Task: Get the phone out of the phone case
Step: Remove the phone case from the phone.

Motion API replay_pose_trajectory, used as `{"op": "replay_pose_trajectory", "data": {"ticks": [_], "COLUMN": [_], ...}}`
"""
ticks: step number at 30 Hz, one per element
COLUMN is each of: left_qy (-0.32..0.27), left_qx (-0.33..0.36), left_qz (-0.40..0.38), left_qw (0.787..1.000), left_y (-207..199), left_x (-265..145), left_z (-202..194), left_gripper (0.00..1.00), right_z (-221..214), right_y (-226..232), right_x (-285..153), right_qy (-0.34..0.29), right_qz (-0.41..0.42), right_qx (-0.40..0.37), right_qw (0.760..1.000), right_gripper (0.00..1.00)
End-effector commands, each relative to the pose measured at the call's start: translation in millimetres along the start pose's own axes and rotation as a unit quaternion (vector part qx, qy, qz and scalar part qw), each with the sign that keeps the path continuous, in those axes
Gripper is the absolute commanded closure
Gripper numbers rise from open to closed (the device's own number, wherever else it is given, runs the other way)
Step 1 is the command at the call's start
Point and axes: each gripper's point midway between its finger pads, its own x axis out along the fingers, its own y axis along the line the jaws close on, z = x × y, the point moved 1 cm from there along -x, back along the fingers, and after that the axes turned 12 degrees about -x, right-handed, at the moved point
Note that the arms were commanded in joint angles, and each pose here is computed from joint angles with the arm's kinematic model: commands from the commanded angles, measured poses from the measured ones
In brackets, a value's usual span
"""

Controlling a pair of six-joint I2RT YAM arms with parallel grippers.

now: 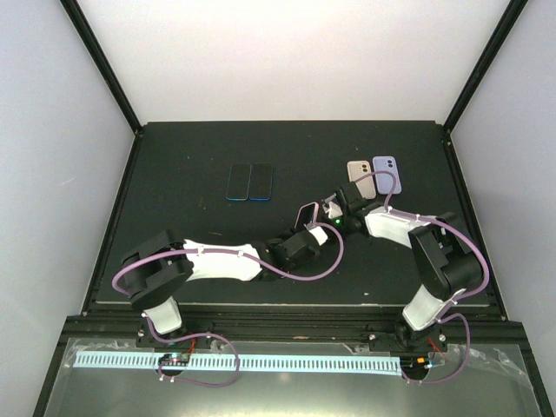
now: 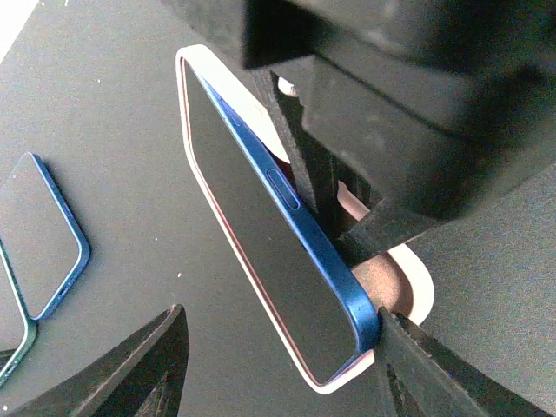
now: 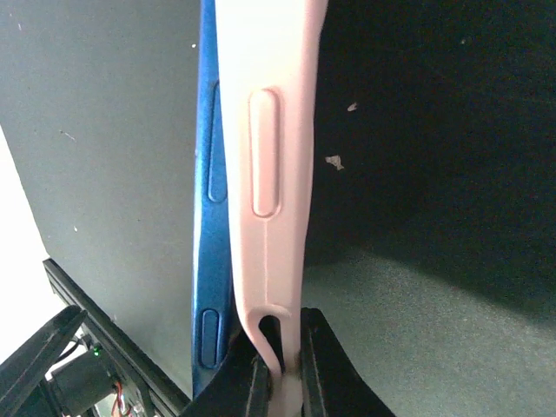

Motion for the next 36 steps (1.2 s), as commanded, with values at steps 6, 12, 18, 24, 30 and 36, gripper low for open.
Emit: {"op": "replay_pose_trajectory", "data": {"ticks": [6,12,18,24,30,36], "left_qy": [-0.028,-0.051,-0.086,-0.113,-0.138,-0.163], "left_qx": [0.017,0.009,-0.023,-0.067,-0.131,-0.192], "left_qz": [0.069,0.099,0.105,0.114,0.1,0.081], "left_qw": [0.997,0.994,0.99,0.985,0.977,0.964], "left_y": [11,22,35,51,63,78], "left_x": [9,3,-17,-38,-60,-88], "left_z": [20,25,37,44,51,60], "left_gripper": [0.49,0.71,0.93,0.98,0.98,0.98], "right_z": [4,2,5,9,18,27], "right_y": [25,30,28,25,11,7], "right_x": [-10,-16,-16,-22,-37,-51], "right_qy": [-0.013,-0.02,-0.026,-0.044,-0.082,-0.114], "right_qz": [0.056,0.065,0.058,0.034,-0.038,-0.08], "right_qx": [-0.023,-0.033,-0.034,-0.048,-0.087,-0.117], "right_qw": [0.998,0.997,0.997,0.997,0.992,0.983], "right_gripper": [0.99,0.99,0.99,0.99,0.99,0.99]}}
